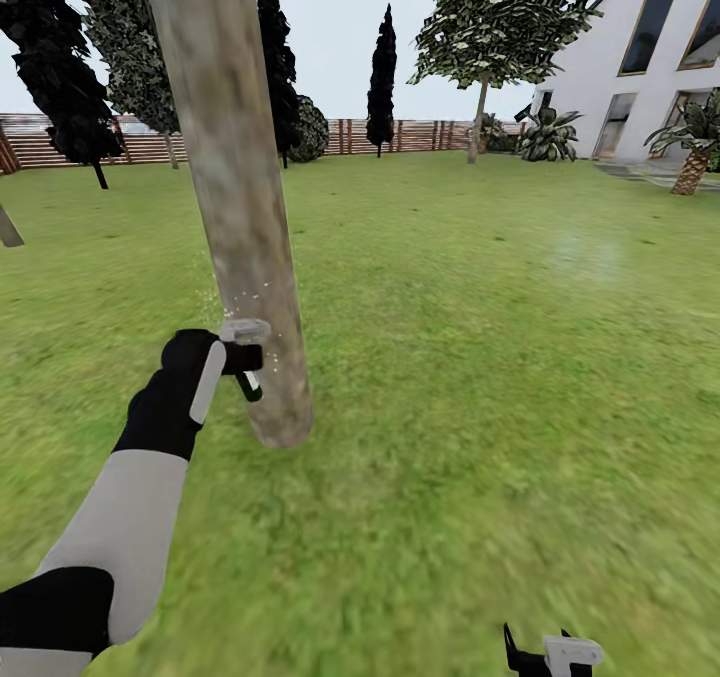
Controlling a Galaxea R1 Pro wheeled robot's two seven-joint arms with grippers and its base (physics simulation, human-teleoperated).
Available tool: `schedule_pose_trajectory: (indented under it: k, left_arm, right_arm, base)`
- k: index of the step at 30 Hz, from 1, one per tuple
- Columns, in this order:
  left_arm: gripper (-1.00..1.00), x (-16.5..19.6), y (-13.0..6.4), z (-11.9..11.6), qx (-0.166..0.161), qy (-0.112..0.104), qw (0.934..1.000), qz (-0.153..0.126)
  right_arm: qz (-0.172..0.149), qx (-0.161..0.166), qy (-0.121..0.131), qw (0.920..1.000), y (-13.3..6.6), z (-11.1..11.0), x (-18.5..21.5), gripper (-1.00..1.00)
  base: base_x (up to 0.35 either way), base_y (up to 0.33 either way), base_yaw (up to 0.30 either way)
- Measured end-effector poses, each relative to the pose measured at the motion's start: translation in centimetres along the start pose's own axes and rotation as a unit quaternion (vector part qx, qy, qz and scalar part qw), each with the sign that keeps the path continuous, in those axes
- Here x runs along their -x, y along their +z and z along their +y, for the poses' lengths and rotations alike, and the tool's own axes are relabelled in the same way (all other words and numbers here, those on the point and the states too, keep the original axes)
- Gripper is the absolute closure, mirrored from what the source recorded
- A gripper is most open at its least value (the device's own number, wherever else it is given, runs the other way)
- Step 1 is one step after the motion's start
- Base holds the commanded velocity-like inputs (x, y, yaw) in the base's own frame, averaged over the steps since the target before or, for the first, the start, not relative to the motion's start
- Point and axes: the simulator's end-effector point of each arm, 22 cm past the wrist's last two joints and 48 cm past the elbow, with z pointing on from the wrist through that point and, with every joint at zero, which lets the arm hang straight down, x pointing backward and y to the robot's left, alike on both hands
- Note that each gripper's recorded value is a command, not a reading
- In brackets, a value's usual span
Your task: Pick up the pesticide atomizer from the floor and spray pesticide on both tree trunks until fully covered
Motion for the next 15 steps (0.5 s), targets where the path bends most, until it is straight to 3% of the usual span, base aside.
schedule_pose_trajectory:
  k: [3,8,10,12,15]
  left_arm:
    - [1.0,0.3,-0.1,-0.1,0.003,0.004,1.0,-0.002]
    - [1.0,0.7,-0.2,1.9,0.018,0.002,0.9998,-0.004]
    - [1.0,0.4,-0.1,0.6,0.004,0.001,1.0,-0.003]
    - [1.0,0.1,-0.2,-3.3,-0.028,-0.002,0.9996,0.0]
    - [1.0,-0.1,-0.1,-3.0,-0.019,0.003,0.9998,0.001]
  right_arm:
    - [0.0,0.0,0.0,1.0,0.0,0.0,0.0,-1.0]
    - [0.0,0.0,0.0,1.0,0.0,0.0,0.0,-1.0]
    - [0.0,0.0,0.0,1.0,0.0,0.0,0.0,-1.0]
    - [0.0,0.0,0.0,1.0,0.0,0.0,0.0,-1.0]
    - [0.0,0.0,0.0,1.0,0.0,0.0,0.0,-1.0]
  base:
    - [0.0,0.0,0.0]
    - [0.0,0.0,0.0]
    - [0.0,0.0,0.0]
    - [0.0,0.0,0.0]
    - [0.0,0.0,0.0]
